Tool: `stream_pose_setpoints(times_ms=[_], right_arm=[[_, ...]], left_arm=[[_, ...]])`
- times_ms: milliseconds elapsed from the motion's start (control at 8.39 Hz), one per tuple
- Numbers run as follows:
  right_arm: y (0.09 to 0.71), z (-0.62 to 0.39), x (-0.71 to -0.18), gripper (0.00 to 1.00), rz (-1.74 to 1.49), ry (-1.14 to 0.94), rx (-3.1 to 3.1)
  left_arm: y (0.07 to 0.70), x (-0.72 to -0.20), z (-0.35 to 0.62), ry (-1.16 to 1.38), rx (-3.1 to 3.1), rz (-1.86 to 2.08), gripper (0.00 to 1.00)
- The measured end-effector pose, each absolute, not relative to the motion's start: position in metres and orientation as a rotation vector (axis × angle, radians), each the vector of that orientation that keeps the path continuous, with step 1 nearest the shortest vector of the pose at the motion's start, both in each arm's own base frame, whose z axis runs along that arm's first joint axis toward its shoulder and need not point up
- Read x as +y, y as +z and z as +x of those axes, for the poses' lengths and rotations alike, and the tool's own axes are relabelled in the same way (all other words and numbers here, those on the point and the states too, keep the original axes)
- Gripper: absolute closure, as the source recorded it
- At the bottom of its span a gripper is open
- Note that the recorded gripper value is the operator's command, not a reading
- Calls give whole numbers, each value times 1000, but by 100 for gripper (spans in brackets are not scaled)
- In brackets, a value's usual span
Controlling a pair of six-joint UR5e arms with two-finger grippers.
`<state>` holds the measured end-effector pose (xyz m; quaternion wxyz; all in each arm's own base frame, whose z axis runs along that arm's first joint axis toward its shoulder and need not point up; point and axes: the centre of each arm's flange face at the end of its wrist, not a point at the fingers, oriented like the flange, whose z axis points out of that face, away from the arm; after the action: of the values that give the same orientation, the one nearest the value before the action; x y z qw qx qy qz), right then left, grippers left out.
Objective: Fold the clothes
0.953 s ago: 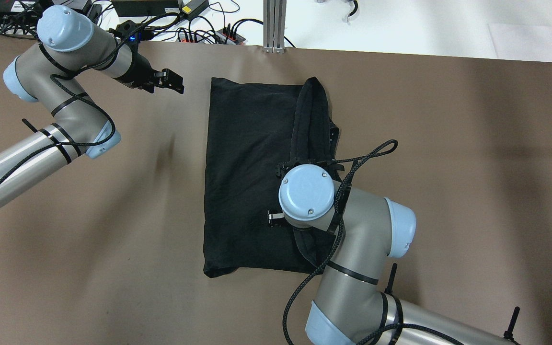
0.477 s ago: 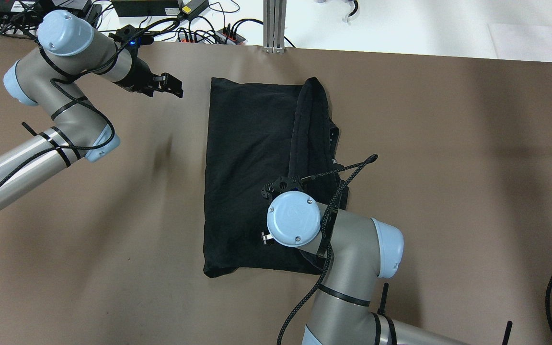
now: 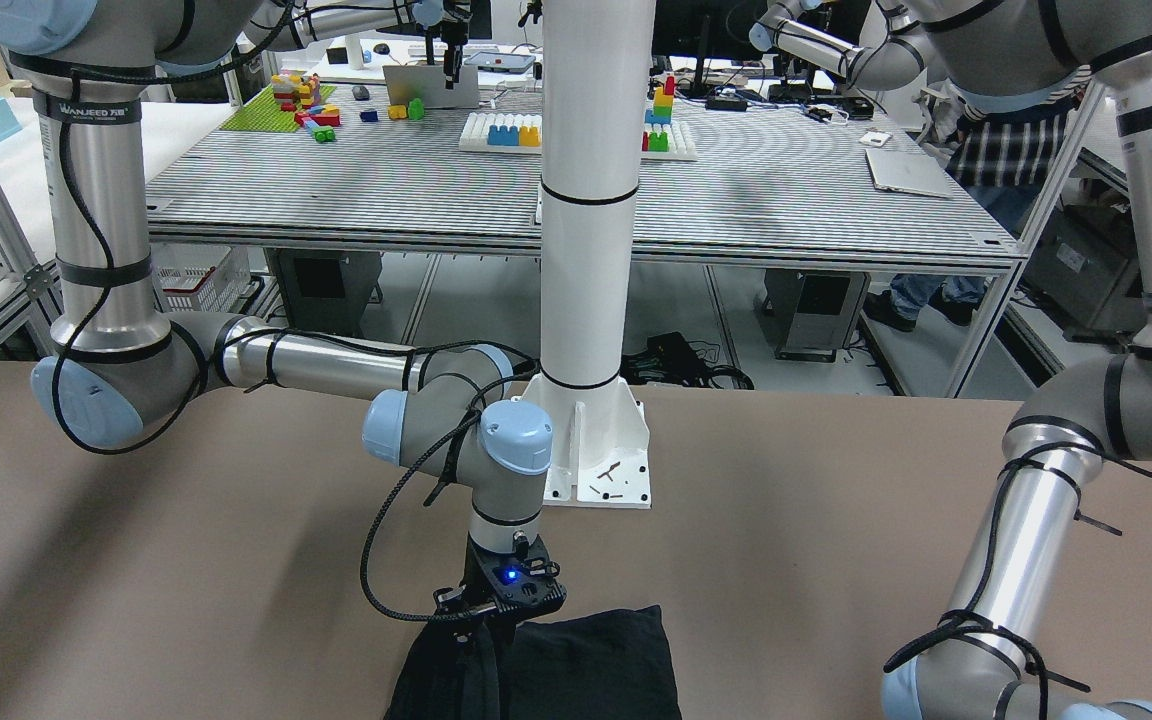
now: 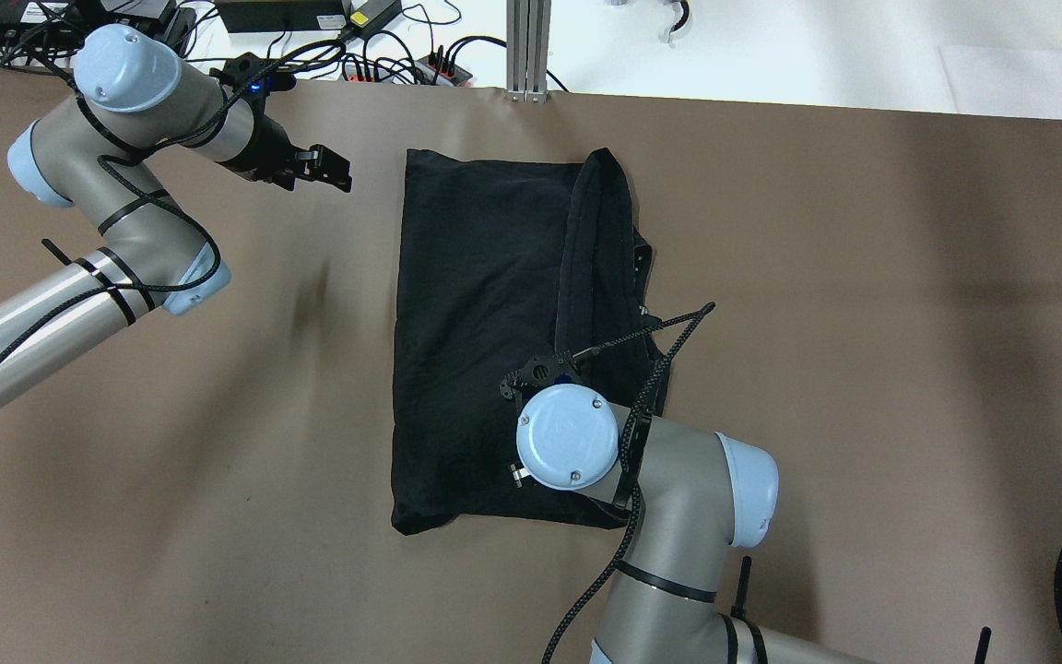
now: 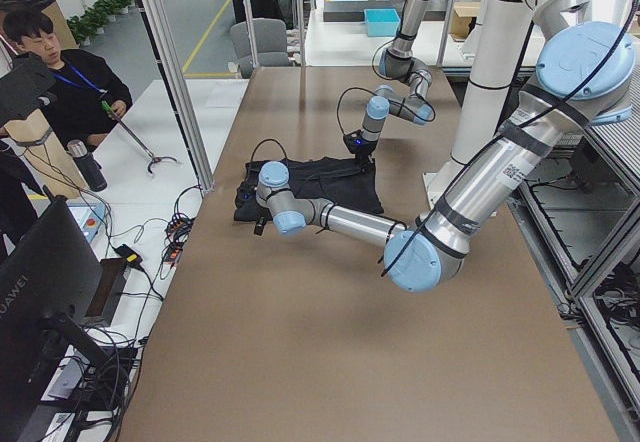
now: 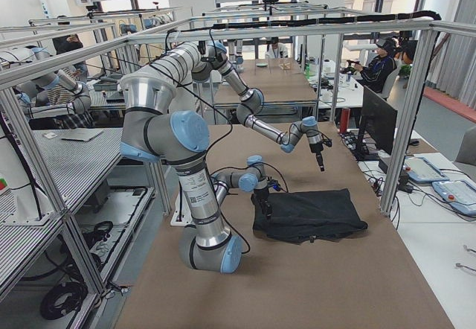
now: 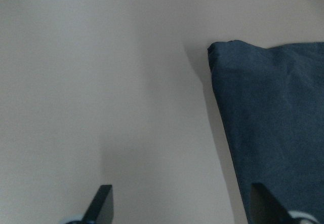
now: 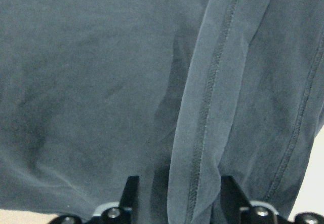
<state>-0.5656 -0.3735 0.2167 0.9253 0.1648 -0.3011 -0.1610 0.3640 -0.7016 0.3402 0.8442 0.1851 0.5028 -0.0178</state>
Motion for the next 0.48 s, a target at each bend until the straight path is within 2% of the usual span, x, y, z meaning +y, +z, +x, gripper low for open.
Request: stream_pose_setpoints(times_ms=[477], right_arm=[[233, -558, -366, 68, 348, -376, -598]], left_arm=[[341, -701, 364, -37, 1061, 390, 5]])
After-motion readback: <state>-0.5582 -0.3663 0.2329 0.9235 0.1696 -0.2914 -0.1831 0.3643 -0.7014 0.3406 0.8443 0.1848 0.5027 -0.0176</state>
